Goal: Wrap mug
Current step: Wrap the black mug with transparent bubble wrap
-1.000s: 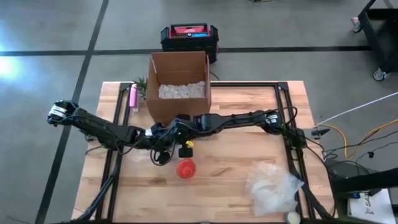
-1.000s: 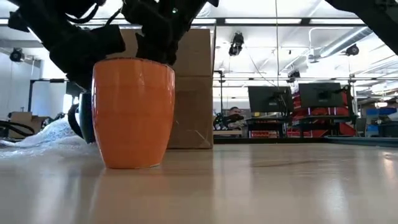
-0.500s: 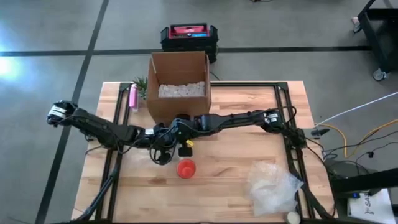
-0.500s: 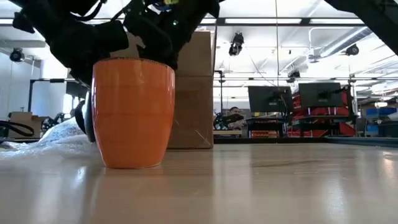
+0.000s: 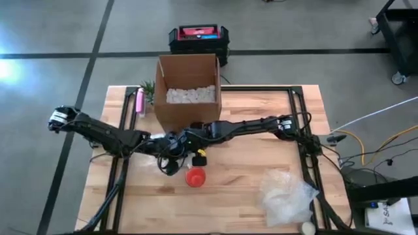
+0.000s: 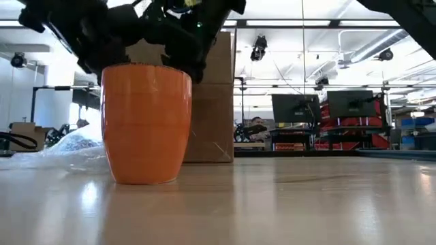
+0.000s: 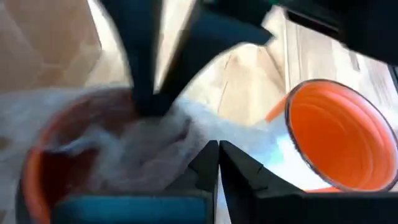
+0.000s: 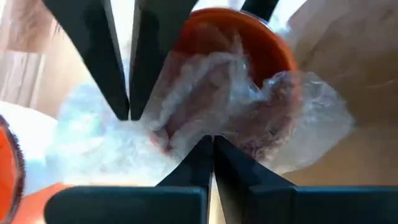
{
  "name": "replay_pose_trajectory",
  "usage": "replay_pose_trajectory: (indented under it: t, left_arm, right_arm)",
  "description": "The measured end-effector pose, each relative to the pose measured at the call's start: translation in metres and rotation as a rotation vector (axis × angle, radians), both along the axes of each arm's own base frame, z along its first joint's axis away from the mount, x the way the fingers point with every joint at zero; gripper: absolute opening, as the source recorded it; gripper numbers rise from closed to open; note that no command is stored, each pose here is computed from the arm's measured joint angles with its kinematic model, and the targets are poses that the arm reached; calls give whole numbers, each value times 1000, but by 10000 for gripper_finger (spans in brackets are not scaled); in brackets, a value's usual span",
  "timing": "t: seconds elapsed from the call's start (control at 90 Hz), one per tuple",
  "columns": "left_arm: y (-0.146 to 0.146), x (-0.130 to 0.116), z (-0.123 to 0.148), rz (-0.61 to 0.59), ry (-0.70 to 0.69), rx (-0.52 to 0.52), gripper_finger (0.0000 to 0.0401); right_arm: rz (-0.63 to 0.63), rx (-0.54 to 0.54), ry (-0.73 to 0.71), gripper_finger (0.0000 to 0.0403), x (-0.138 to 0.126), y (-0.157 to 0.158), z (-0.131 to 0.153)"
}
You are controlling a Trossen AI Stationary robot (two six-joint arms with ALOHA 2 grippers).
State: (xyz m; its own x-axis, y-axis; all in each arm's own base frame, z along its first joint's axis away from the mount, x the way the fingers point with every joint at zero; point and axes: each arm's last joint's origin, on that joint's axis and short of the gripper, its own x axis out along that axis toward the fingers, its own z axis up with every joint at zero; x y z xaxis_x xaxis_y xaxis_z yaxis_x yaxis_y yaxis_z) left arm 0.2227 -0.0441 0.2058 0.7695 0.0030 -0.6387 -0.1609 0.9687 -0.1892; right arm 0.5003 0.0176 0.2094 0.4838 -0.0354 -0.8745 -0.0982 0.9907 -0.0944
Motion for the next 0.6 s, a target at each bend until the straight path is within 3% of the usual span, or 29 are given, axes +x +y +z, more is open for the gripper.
replay_pose_trajectory:
  t: [0.167, 0.378, 0.6]
  left_arm:
    - [2, 0, 0, 43, 4, 47, 0]
    - [5, -8, 14, 53, 76, 70, 0]
    - [10, -21, 33, 125, 166, 144, 0]
  right_arm:
    - [-9, -1, -124, 0, 10, -6, 9]
    - [-37, 3, -80, 0, 12, -14, -15]
    - [-32, -17, -87, 0, 13, -12, -17]
